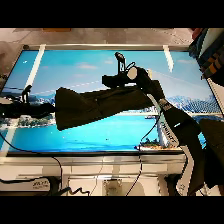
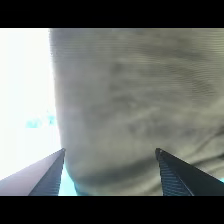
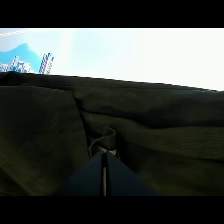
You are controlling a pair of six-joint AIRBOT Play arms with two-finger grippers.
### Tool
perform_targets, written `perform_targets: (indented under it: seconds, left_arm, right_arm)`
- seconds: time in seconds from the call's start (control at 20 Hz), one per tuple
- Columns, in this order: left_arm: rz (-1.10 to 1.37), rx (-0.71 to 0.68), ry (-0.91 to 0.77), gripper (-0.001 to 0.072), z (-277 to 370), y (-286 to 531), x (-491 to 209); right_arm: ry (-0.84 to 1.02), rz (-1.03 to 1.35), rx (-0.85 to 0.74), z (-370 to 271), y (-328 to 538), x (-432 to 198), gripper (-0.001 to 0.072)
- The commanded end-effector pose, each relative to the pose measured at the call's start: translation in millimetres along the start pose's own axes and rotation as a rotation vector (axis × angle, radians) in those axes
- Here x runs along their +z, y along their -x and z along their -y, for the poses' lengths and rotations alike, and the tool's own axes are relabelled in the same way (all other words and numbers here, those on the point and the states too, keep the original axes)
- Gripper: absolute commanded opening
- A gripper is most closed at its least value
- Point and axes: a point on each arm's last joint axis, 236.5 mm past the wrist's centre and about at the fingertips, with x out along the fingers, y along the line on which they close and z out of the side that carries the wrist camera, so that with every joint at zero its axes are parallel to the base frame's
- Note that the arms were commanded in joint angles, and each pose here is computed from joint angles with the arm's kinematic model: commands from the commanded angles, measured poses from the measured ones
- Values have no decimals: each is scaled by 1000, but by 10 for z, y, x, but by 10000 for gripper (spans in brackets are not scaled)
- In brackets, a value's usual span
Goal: Fold the clothes and pants, and hang the long-sleeved shirts on hangers.
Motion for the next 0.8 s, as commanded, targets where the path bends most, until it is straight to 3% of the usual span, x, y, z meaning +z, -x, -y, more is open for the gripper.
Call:
perform_targets:
  seconds: [0.0, 0.4, 0.45, 0.5, 0.55, 0.75]
  left_arm:
    - [25, -7, 14, 647, -205, -339, 49]
    - [47, -32, 41, 618, -85, -613, 134]
    - [37, -38, 25, 489, -14, -654, 118]
    - [28, -47, 14, 290, 58, -686, 107]
    - [18, -63, -1, 2, 145, -689, 100]
    - [44, -58, -130, 7, 462, -202, 392]
  right_arm:
    - [1, -1, -2, 3, 2, -3, 34]
    - [13, 4, -1, 2, 3, 10, 34]
    - [14, 3, -2, 3, 2, 9, 34]
    - [27, 3, -2, 2, 2, 9, 34]
    - [30, 2, -4, 9, 2, 6, 34]
    - [56, -13, -41, 102, 7, -26, 34]
